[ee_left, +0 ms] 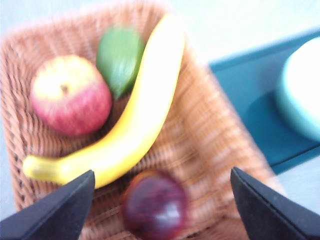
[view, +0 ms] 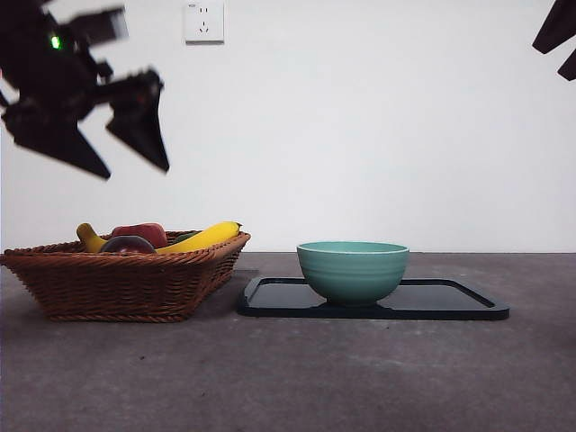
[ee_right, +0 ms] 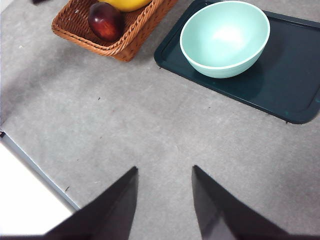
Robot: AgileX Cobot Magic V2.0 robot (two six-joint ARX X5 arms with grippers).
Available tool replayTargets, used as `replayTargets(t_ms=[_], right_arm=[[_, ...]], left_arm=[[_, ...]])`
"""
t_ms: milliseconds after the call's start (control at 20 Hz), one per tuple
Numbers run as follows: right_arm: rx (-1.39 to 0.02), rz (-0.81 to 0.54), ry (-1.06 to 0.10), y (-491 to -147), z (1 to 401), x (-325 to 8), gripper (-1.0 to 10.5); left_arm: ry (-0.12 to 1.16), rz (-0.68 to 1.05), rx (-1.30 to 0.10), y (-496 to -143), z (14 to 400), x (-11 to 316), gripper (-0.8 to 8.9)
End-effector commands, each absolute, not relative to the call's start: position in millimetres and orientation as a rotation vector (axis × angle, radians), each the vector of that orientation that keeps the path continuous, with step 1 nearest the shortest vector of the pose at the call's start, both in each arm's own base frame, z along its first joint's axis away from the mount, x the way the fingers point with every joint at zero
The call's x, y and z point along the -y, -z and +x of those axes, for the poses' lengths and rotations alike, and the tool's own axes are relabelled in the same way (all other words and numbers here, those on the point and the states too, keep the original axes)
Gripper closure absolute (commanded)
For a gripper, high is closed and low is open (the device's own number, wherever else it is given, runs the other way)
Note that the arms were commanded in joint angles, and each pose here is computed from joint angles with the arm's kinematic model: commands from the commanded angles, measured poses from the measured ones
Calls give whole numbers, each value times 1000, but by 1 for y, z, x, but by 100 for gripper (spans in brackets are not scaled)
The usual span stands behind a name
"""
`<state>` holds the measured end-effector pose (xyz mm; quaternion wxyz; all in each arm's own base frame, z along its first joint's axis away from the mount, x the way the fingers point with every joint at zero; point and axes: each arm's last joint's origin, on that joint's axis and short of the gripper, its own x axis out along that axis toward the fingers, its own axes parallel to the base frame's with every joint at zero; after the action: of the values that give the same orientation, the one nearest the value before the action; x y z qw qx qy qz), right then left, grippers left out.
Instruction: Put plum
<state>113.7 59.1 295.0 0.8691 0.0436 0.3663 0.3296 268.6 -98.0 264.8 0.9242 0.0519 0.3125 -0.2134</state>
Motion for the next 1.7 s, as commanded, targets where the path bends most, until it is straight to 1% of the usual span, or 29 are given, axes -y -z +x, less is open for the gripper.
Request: replayTargets(t_ms=[50, 200, 350, 600, 800, 1350, 1400, 1500, 1600, 1700], right_arm=[[-758, 103, -691, -298, 115, -60, 773], [-758, 103, -691, -298, 115, -60, 773], [-758, 103, -691, -298, 115, -60, 773], [-758, 103, -691, -298, 115, -60, 773], [-758, 103, -691, -298, 115, -60, 773], [-762, 114, -686, -298, 115, -60, 773], [-769, 138, -672, -298, 115, -60, 773], [-791, 215, -605, -298, 119, -61, 769], [-794, 254, -574, -299, 127, -64, 720], [-800, 273, -560, -300, 142, -70, 703]], left_arm=[[527, 46, -572, -288, 258, 101, 377], [653, -5, -548, -307, 235, 99, 377], [722, -22, -585, -316, 214, 94, 377], [831, -52, -728, -316, 183, 85, 377], [906, -65, -831, -311, 170, 83, 377], [917, -59, -828, -311, 170, 83, 377], [917, -59, -828, -311, 170, 83, 377], [917, -59, -828, -311, 170, 83, 377], [917, -59, -828, -311, 170, 83, 377], [917, -59, -828, -311, 170, 83, 377]])
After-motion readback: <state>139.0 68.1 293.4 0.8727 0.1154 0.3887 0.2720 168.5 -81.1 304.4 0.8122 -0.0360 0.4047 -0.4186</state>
